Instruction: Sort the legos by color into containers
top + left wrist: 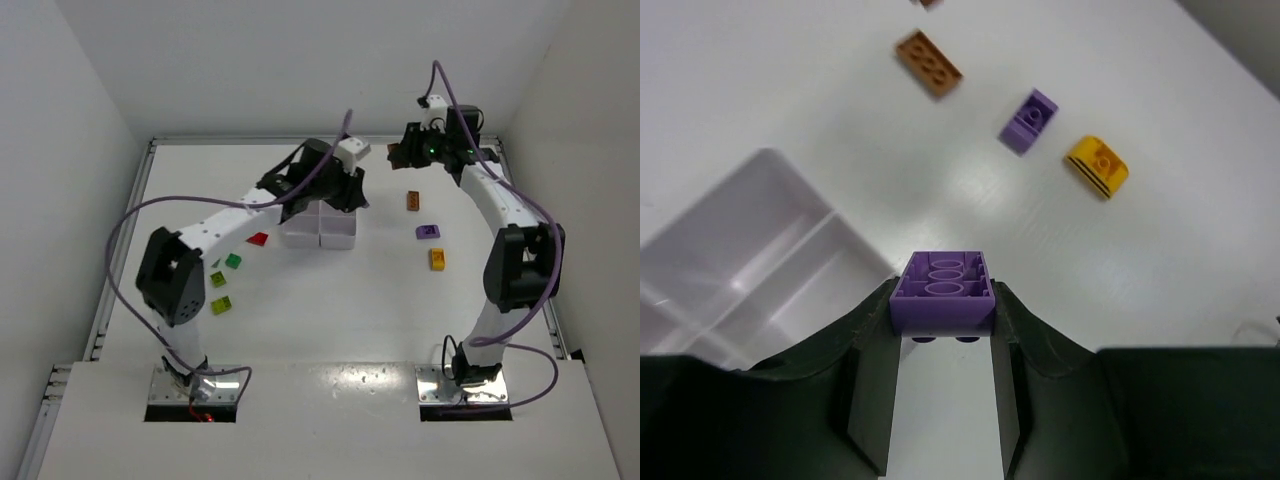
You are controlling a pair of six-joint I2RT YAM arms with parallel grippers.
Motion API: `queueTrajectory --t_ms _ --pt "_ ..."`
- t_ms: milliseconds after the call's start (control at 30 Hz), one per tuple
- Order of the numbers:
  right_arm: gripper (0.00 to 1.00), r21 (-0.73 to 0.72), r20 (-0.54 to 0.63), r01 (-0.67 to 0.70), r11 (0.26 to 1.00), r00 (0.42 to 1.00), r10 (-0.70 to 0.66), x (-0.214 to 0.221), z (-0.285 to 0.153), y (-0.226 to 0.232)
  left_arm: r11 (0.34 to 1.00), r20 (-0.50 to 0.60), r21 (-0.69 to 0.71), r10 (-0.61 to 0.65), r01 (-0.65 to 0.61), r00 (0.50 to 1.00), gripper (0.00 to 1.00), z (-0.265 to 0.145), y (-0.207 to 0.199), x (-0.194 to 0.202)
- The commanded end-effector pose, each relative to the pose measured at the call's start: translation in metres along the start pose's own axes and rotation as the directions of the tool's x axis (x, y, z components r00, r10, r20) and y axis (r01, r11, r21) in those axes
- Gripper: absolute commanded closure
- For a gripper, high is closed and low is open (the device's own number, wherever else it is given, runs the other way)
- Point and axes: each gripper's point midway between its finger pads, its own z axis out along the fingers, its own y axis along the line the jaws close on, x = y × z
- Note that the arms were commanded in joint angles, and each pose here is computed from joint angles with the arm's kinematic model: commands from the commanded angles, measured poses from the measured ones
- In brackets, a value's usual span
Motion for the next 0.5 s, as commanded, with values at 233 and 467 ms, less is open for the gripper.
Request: queueTrajectory --t_ms 233,467 --pt "1.00 -0.214 0.005 0.131 0.968 0.991 -0.133 -0.010 0.057 0.077 0.984 0.075 -0.113 -0.129 0.137 0.989 1.00 -0.062 0.066 0.005" --pt "1.00 -0.270 -0.015 0.165 0.949 0.984 -0.175 0.006 0.074 0.105 0.973 0.096 -0.147 -0.165 0.178 0.982 1.00 -0.073 0.094 0.003"
